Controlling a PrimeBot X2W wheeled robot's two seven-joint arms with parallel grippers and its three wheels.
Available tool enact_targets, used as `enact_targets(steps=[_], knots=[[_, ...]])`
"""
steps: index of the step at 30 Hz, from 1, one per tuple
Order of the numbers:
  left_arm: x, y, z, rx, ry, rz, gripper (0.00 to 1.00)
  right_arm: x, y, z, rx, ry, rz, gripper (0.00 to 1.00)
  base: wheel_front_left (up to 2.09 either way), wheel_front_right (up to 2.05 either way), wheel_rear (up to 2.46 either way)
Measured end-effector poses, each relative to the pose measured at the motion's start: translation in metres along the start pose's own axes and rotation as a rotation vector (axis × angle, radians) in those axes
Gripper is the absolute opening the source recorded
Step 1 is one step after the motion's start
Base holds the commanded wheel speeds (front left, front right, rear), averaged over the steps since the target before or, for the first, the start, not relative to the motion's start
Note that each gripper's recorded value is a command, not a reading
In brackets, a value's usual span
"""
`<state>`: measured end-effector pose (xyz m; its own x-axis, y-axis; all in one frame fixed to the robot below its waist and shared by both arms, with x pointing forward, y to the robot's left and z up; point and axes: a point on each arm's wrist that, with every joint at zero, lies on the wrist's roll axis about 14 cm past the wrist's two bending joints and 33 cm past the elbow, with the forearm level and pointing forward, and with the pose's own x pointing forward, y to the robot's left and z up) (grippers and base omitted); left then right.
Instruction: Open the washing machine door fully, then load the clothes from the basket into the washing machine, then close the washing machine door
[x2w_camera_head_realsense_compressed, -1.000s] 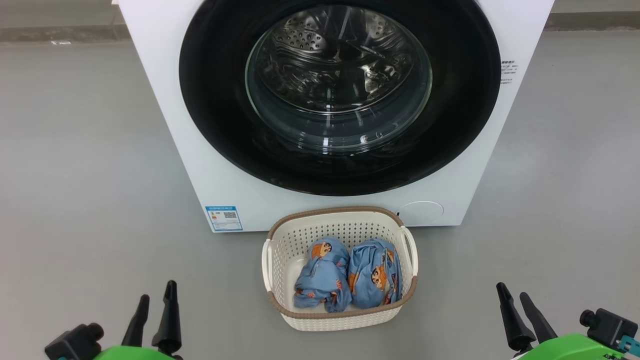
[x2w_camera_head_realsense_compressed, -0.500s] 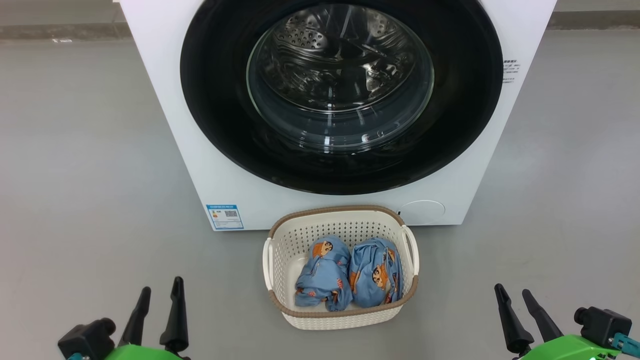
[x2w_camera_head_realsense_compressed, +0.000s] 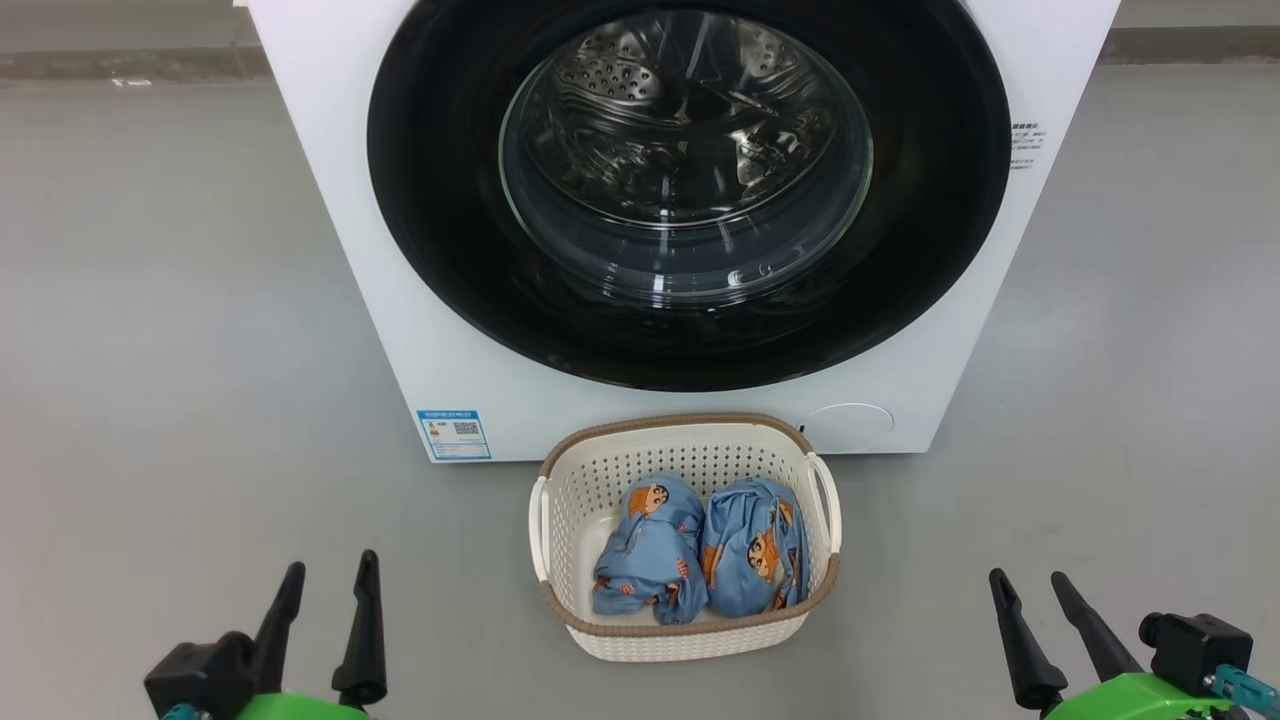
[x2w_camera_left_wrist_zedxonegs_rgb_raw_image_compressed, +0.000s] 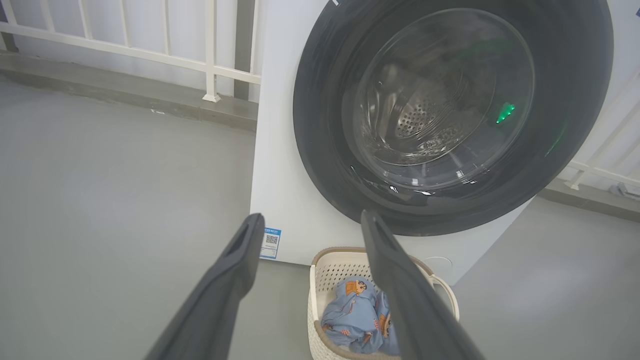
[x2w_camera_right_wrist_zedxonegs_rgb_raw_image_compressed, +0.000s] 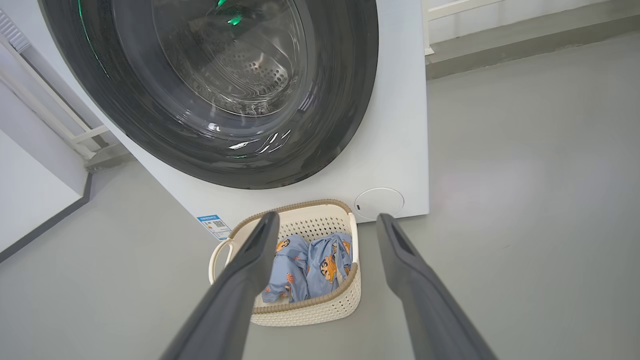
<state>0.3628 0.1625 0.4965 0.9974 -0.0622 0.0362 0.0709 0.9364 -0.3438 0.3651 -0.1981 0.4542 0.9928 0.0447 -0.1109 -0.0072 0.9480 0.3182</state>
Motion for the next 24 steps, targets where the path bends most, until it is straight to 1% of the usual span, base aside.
enact_targets(steps=[14,24], knots=[[0.0,-0.011,0.002,0.141,-0.019,-0.054,1.0,-0.003,-0.005,0.009,-0.15,-0.038,0.006,1.0,0.0,0.0,0.0],[-0.001,-0.014,-0.002,0.15,-0.01,-0.064,1.0,-0.007,-0.008,0.009,-0.157,-0.04,-0.003,1.0,0.0,0.0,0.0]])
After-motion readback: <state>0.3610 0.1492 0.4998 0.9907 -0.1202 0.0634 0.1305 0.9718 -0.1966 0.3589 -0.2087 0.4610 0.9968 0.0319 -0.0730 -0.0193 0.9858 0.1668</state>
